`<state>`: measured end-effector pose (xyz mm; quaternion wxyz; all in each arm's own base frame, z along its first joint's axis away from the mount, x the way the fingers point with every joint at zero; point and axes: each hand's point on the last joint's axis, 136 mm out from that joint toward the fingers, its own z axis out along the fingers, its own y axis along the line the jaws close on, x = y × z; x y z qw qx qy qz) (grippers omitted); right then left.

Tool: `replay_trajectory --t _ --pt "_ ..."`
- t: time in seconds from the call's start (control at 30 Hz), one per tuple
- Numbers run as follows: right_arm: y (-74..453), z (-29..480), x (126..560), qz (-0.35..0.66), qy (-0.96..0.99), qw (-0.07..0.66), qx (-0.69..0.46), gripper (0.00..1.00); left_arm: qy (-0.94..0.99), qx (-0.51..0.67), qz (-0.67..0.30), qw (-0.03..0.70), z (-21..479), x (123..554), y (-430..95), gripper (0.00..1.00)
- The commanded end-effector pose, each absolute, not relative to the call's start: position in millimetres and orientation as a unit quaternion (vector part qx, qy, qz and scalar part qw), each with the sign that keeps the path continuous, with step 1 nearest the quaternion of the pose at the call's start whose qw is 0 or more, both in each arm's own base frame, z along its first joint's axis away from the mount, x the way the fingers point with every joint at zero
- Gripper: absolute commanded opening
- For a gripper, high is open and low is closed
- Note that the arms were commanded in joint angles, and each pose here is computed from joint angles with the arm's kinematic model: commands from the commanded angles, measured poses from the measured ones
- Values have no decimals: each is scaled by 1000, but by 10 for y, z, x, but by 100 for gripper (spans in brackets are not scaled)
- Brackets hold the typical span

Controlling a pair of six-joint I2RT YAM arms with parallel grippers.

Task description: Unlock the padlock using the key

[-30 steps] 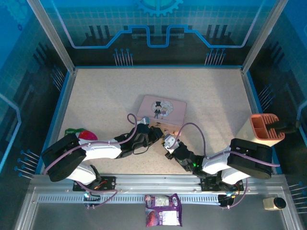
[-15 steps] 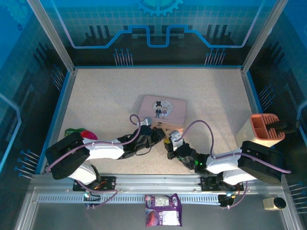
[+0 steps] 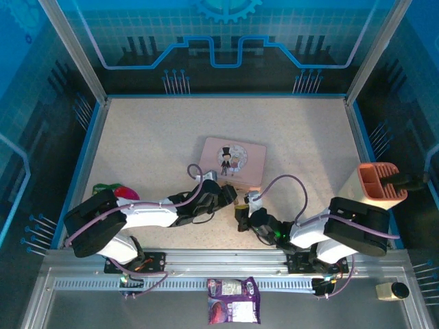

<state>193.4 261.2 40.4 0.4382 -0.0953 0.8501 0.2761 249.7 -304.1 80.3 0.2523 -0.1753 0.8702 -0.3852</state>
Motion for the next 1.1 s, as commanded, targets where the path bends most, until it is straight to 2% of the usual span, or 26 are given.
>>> replay_trajectory --t 0.0,0.33,0.63,0.73,0.83,1.07 --pt "2567 306 1913 282 856 430 -58 0 864 -177 -376 285 951 2618 -2936 45" --pt "2478 228 1950 294 860 416 -1 0 870 -160 -324 337 1047 2764 -2453 58" --pt "2508 101 1992 289 876 385 33 0 872 -85 -214 433 1378 3209 -1689 69" --pt "2467 54 2011 291 877 379 46 0 875 -82 -202 431 1409 3332 -1511 72" --pt "2445 8 2023 291 880 371 53 0 880 -70 -224 413 1370 3455 -1527 72" --pt "2377 -41 2091 278 888 363 59 0 880 -13 -306 364 1261 3556 -1951 70"
